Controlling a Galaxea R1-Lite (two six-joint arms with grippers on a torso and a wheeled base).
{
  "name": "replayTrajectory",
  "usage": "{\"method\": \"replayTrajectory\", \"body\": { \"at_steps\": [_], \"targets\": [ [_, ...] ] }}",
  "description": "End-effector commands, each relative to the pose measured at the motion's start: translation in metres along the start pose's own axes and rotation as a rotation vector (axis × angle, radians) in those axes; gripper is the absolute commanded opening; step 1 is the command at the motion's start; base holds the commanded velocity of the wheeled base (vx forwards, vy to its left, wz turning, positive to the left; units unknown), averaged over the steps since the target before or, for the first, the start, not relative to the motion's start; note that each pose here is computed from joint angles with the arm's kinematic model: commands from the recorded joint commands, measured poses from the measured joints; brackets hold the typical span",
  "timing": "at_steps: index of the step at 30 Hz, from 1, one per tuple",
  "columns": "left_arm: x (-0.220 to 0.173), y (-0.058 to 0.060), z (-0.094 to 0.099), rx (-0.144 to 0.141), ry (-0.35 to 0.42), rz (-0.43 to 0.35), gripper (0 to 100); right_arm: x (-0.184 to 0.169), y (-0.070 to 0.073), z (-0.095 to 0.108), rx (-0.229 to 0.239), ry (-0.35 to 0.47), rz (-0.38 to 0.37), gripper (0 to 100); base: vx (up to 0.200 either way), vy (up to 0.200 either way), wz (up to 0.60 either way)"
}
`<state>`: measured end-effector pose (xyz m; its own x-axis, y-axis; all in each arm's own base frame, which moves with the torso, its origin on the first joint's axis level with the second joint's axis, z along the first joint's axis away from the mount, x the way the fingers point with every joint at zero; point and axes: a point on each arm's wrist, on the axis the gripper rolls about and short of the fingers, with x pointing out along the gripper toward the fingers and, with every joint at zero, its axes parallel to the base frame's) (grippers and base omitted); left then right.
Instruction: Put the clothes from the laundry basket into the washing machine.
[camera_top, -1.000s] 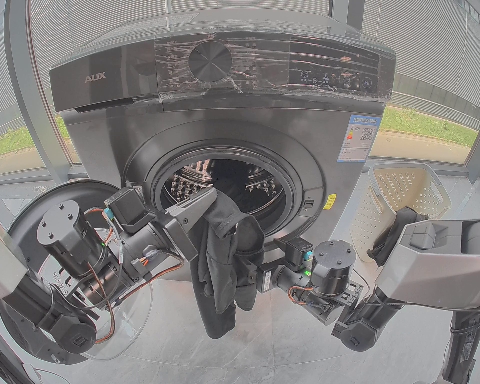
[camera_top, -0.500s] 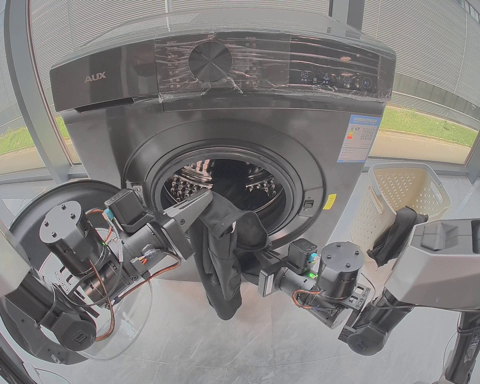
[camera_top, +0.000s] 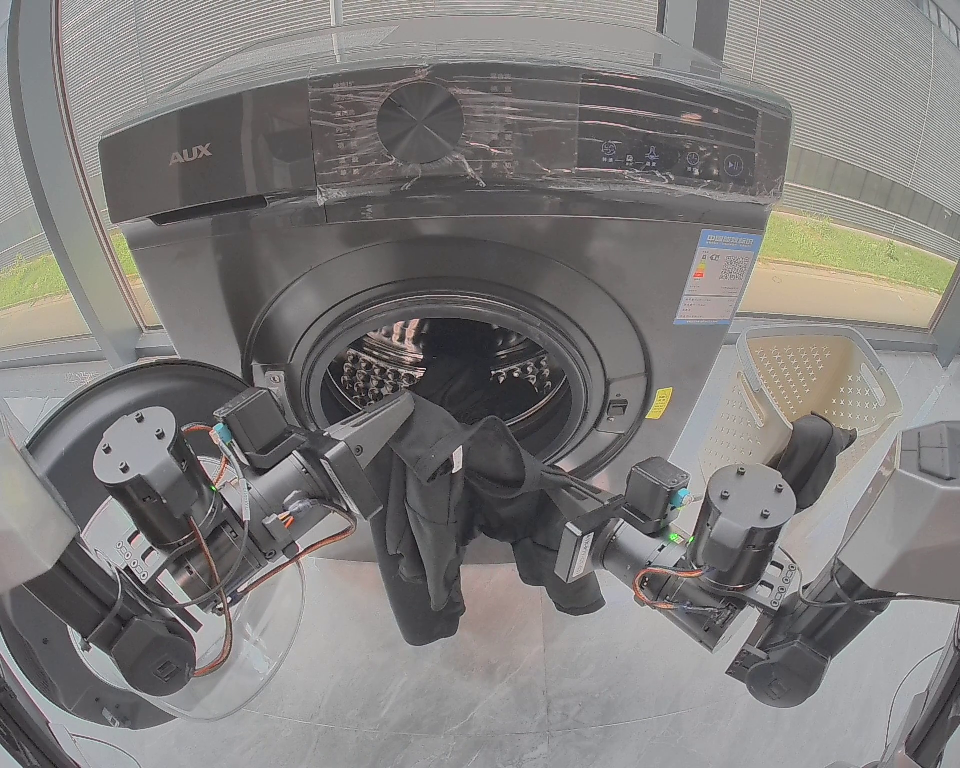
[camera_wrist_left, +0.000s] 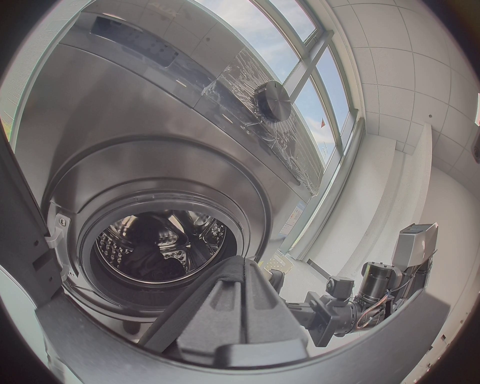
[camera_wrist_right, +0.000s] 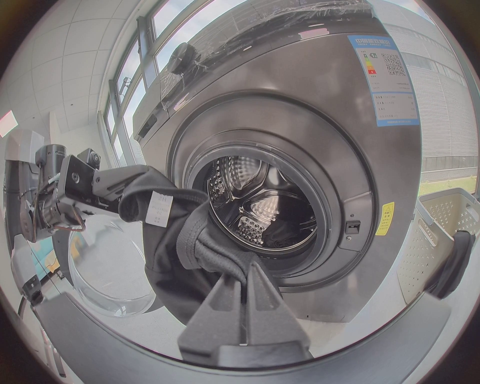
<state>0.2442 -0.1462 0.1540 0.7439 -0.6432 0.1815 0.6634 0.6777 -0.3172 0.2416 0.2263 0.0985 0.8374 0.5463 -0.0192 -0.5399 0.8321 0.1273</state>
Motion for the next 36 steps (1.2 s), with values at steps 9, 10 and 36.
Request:
{"method": "replayTrajectory", "body": {
  "at_steps": [9,10,36],
  "targets": [
    [-0.004,0.002,-0.007,-0.004,0.031,0.011,100,-0.004,0.001,0.009,0.006,-0.028,0.004,0,0.0,0.0,0.0],
    [-0.004,0.002,-0.008,-0.004,0.034,0.012,100,-0.004,0.001,0.011,0.007,-0.032,0.005,0,0.0,0.0,0.0],
    [-0.033,0.02,-0.087,0.109,0.407,0.058,100,-0.003,0.009,0.053,0.021,-0.181,0.013,0,0.0,0.0,0.0]
  ]
}}
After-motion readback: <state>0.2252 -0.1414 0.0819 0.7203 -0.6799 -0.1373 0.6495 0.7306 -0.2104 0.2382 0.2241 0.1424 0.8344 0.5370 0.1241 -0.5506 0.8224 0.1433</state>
